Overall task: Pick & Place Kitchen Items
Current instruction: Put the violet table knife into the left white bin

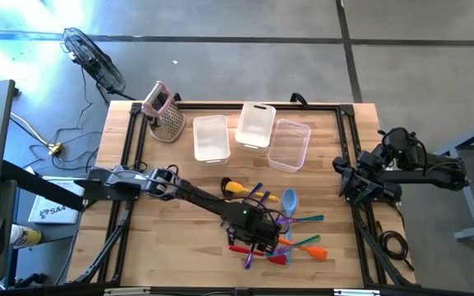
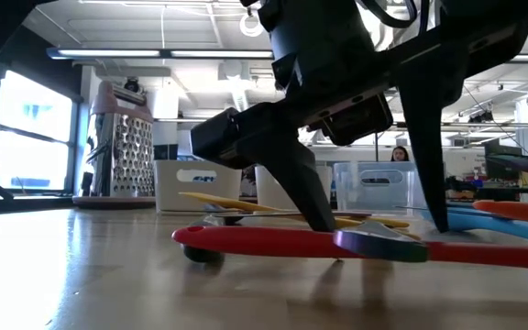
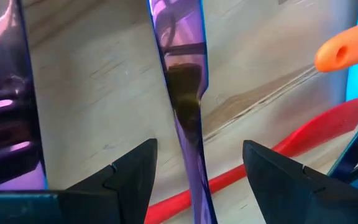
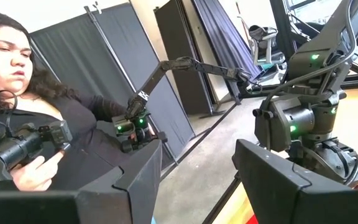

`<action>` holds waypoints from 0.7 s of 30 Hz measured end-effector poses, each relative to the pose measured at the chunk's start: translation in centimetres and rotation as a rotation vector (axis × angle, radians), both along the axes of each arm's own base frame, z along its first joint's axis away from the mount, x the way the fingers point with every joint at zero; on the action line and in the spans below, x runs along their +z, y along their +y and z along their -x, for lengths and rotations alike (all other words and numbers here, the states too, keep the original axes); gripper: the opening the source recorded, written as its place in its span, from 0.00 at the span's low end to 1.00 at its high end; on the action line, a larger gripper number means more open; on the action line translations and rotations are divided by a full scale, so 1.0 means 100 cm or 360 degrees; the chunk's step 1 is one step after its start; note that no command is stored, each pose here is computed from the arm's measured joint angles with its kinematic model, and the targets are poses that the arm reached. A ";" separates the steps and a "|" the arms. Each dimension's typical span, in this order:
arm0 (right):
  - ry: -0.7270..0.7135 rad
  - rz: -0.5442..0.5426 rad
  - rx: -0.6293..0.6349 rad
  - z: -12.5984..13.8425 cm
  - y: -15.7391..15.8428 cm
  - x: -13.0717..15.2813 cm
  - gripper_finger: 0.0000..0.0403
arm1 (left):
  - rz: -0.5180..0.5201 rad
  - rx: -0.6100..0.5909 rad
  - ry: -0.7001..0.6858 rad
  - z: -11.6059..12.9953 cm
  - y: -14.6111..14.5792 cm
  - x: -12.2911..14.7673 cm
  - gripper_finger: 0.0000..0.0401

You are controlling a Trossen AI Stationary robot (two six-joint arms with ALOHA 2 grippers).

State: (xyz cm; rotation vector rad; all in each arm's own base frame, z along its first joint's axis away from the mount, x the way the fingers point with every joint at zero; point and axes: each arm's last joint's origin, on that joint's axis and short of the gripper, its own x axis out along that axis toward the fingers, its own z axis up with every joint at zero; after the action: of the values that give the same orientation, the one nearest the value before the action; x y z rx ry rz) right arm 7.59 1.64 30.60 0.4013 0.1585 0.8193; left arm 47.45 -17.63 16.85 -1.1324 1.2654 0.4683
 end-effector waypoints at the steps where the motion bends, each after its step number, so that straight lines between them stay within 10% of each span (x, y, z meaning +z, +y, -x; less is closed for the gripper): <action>1: 0.0001 0.0000 0.0001 0.000 0.000 0.000 0.49 | -0.0001 0.0000 0.0000 0.000 0.000 0.000 0.56; 21: 0.0000 0.0000 0.0000 0.000 0.000 0.000 0.49 | 0.0009 -0.0002 -0.0015 -0.001 -0.001 0.000 0.31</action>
State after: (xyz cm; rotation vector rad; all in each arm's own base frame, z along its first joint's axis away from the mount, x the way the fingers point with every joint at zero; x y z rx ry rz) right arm 7.59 1.64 30.60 0.4013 0.1585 0.8193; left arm 47.53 -17.69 16.89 -1.1372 1.2600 0.4582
